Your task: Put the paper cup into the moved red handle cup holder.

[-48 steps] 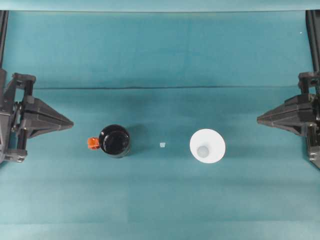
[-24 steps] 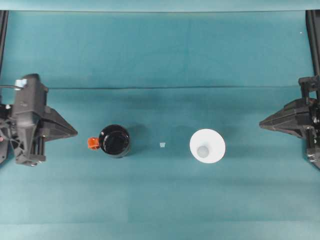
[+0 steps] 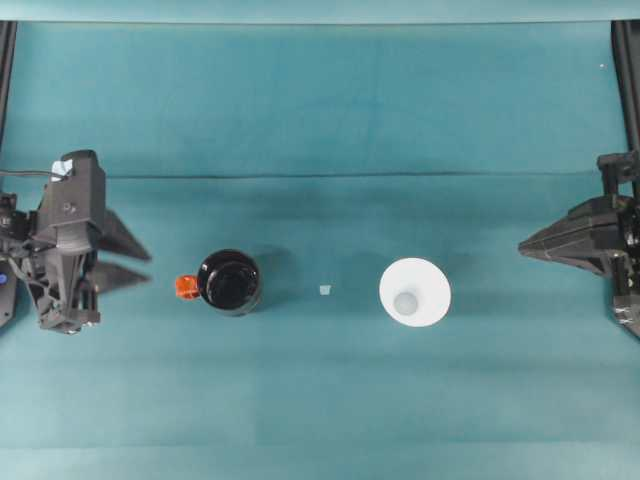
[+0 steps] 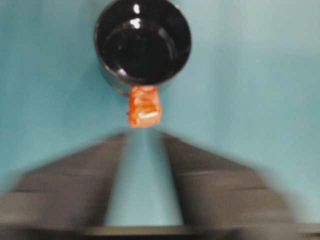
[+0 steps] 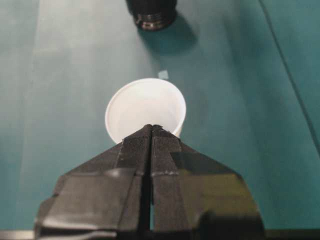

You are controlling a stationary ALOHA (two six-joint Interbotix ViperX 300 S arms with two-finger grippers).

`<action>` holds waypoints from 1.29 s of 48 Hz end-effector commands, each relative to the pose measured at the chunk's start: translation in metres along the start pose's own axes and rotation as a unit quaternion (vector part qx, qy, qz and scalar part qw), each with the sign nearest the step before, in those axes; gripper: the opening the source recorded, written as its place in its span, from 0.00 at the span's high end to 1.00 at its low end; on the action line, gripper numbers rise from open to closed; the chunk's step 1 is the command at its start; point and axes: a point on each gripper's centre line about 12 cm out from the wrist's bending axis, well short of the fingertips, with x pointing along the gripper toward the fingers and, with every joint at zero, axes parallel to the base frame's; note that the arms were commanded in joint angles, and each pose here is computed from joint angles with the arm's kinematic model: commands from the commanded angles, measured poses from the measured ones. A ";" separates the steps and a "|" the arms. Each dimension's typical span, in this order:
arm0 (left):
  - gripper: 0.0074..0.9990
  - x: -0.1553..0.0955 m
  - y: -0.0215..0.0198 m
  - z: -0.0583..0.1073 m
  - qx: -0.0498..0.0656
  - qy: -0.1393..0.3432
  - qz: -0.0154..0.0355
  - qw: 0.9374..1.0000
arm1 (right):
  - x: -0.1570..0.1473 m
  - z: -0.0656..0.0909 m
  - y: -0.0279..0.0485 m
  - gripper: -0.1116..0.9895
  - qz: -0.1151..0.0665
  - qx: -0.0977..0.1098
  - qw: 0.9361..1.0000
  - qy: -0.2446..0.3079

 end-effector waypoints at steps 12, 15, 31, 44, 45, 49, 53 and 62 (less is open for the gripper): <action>0.03 0.016 -0.0003 0.003 -0.008 0.016 0.004 1.000 | 0.001 0.008 0.0012 0.99 0.001 0.010 1.000 -0.006; 0.02 0.017 -0.0009 0.004 -0.007 0.019 0.004 1.000 | 0.001 0.007 0.0009 0.99 0.000 0.011 1.000 -0.006; 0.02 0.039 0.0011 0.002 -0.009 0.045 0.012 0.999 | 0.001 0.008 0.0012 0.99 0.001 0.010 1.000 -0.006; 0.02 0.066 0.0035 0.005 -0.014 0.078 0.022 0.997 | 0.000 0.007 0.0008 0.99 0.000 0.011 1.000 -0.006; 0.02 0.068 0.0037 0.005 -0.013 0.081 0.023 0.996 | 0.001 0.007 0.0011 0.99 0.000 0.011 1.000 -0.005; 0.02 0.077 0.0049 0.004 -0.015 0.093 0.026 0.995 | 0.000 0.008 0.0010 0.99 0.000 0.011 1.000 -0.006; 0.02 0.084 0.0053 0.002 -0.016 0.104 0.029 0.994 | 0.000 0.008 0.0012 0.99 0.001 0.010 1.000 -0.006; 0.02 0.093 0.0065 -0.004 -0.020 0.121 0.033 0.992 | 0.000 0.007 0.0011 0.99 0.001 0.010 1.000 -0.005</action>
